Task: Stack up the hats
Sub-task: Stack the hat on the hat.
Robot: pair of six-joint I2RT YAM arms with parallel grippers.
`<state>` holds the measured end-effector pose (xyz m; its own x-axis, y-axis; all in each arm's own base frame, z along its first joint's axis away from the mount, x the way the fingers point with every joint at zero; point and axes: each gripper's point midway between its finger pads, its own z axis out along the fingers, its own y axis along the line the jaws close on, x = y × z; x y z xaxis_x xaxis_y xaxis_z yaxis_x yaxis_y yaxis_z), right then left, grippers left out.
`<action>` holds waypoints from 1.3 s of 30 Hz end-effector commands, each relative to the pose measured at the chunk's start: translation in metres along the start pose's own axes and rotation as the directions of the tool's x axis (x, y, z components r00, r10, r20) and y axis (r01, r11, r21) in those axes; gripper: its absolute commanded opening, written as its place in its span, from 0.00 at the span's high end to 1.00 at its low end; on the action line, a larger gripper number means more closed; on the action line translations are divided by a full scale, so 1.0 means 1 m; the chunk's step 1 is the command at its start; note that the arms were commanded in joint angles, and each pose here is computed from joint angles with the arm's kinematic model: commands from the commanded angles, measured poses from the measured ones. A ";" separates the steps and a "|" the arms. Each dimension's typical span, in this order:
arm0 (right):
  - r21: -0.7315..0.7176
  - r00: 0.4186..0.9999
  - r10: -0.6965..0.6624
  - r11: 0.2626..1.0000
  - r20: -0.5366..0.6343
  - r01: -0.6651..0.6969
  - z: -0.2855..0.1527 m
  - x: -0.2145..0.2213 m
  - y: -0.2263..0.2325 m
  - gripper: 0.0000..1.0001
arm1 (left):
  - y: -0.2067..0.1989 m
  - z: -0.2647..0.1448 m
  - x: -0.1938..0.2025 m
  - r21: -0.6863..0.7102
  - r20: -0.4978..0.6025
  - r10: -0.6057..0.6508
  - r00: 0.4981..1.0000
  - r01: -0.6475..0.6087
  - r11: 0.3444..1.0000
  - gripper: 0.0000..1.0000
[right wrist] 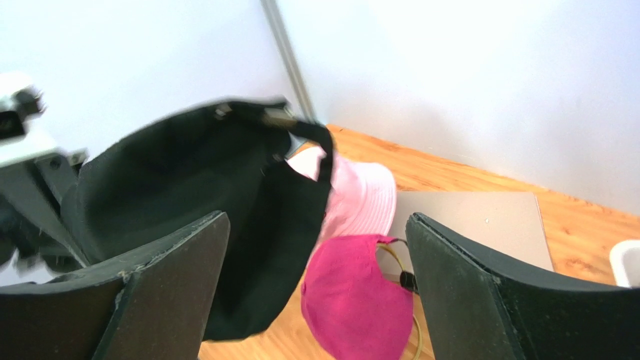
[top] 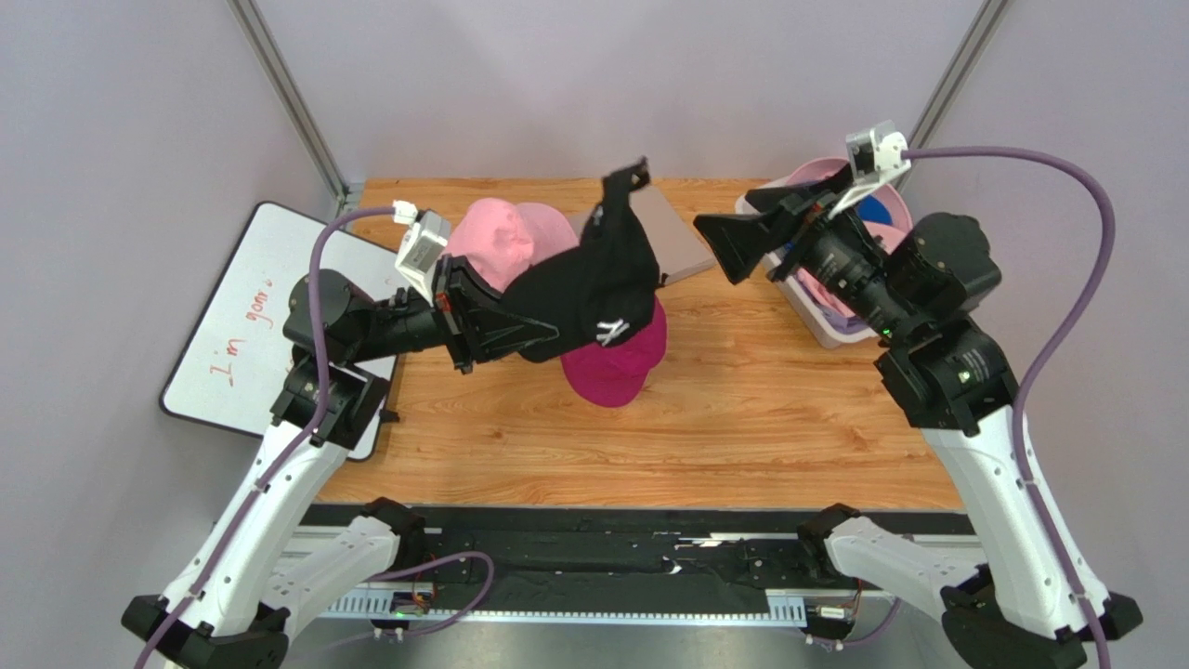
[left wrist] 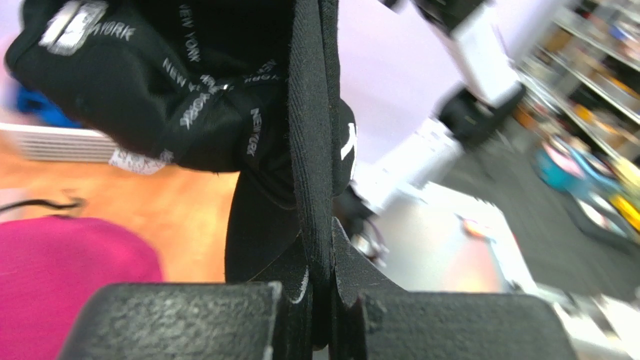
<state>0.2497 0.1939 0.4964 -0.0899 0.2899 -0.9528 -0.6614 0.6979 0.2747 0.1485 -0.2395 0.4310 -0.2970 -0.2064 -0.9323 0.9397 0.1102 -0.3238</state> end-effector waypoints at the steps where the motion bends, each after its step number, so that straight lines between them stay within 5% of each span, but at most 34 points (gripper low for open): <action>1: -0.272 0.991 -0.125 0.956 -0.046 0.108 -0.020 0.018 0.034 0.06 | -0.060 -0.016 0.003 0.266 -0.109 0.070 0.992 -0.038 0.963 1.00; 16: -0.538 0.983 -0.182 0.832 -0.033 0.136 -0.029 0.062 0.057 0.14 | -0.100 -0.040 0.015 0.350 -0.137 0.048 0.989 0.003 0.937 1.00; 27: -0.646 0.984 -0.169 0.745 0.056 0.164 -0.048 0.051 0.082 0.31 | -0.083 -0.034 0.023 0.317 -0.122 0.021 0.992 0.019 0.948 1.00; 30: -0.629 0.982 -0.185 0.758 0.047 0.173 -0.052 0.052 0.080 0.42 | -0.073 -0.029 0.022 0.283 -0.094 0.018 0.995 0.010 0.959 1.00; 35: -0.583 0.981 -0.191 0.800 -0.021 0.144 -0.054 0.061 0.072 0.97 | -0.060 -0.024 0.012 0.227 -0.032 0.028 0.999 -0.020 0.974 1.00; 39: -0.505 0.977 -0.202 0.852 -0.072 0.139 -0.053 0.065 0.059 1.00 | -0.035 -0.024 0.006 0.117 0.020 0.005 1.000 -0.008 0.993 1.00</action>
<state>0.1593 0.2279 0.4462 0.0094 0.1382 -0.9904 -0.9758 0.2174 0.0211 0.0814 -0.2254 0.4218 -0.3625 -0.1149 -0.9249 0.9288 -0.1271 -0.3482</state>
